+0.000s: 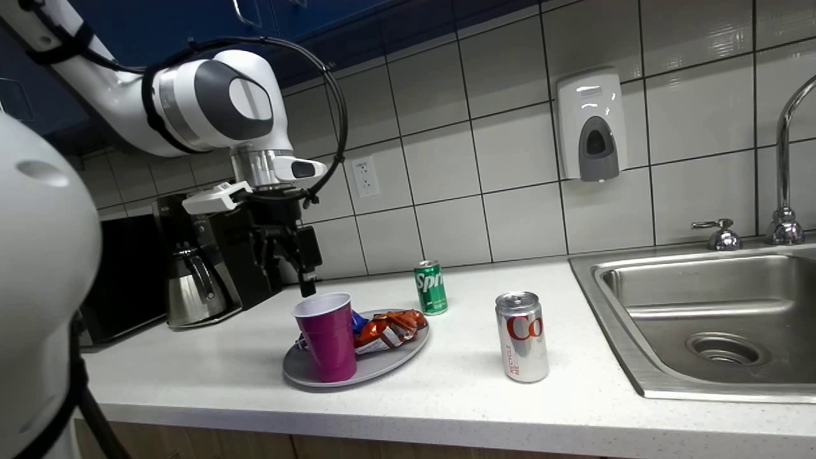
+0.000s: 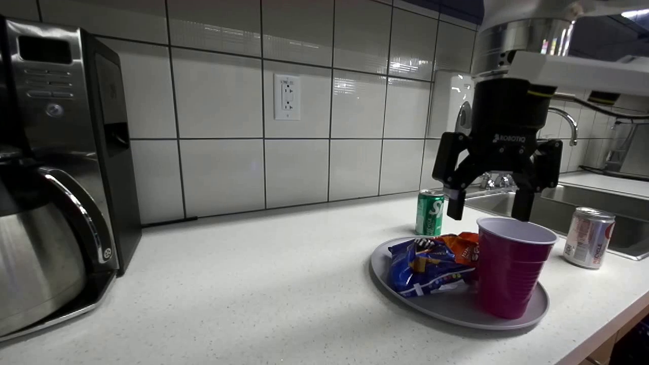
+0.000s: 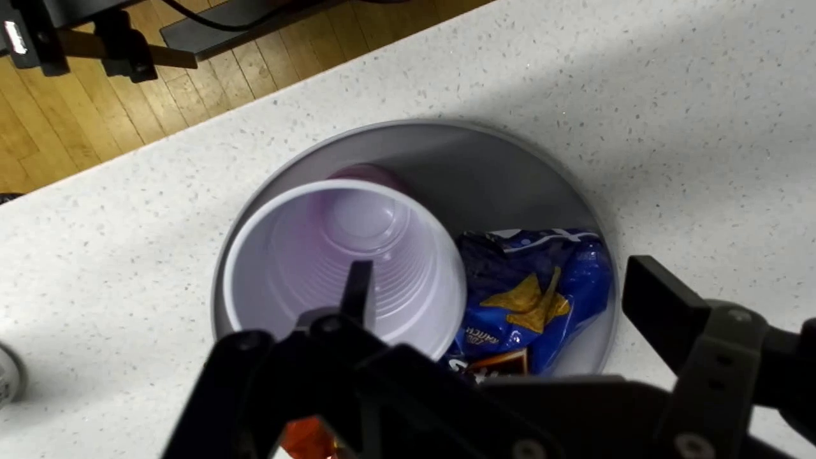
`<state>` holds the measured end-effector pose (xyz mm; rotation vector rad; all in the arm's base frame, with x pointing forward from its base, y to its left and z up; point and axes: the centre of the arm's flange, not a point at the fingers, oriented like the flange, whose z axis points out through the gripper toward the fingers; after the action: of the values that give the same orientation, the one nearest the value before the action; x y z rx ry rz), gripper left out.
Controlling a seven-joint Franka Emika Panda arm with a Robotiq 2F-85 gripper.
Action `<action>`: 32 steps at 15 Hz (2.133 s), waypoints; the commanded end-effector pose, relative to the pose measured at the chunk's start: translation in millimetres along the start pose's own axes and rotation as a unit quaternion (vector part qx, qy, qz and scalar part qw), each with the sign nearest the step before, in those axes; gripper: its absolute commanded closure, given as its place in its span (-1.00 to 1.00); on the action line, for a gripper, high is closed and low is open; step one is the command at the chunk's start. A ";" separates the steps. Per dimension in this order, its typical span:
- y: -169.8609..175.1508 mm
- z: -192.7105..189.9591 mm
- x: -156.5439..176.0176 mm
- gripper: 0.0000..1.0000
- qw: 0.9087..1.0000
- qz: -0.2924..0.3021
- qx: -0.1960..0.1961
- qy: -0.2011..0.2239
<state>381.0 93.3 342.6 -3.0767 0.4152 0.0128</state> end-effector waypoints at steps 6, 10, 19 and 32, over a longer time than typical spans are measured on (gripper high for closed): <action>-0.8 21.5 32.9 -1.00 1.000 0.000 -0.012 -0.002; -6.4 27.6 39.6 -1.00 1.000 -0.003 -0.011 -0.009; -13.5 31.9 41.8 0.16 1.000 -0.003 -0.017 -0.014; -40.2 -7.1 8.0 0.98 0.999 0.005 -0.026 0.033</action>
<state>414.3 113.2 330.2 -3.1035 0.4177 -0.0102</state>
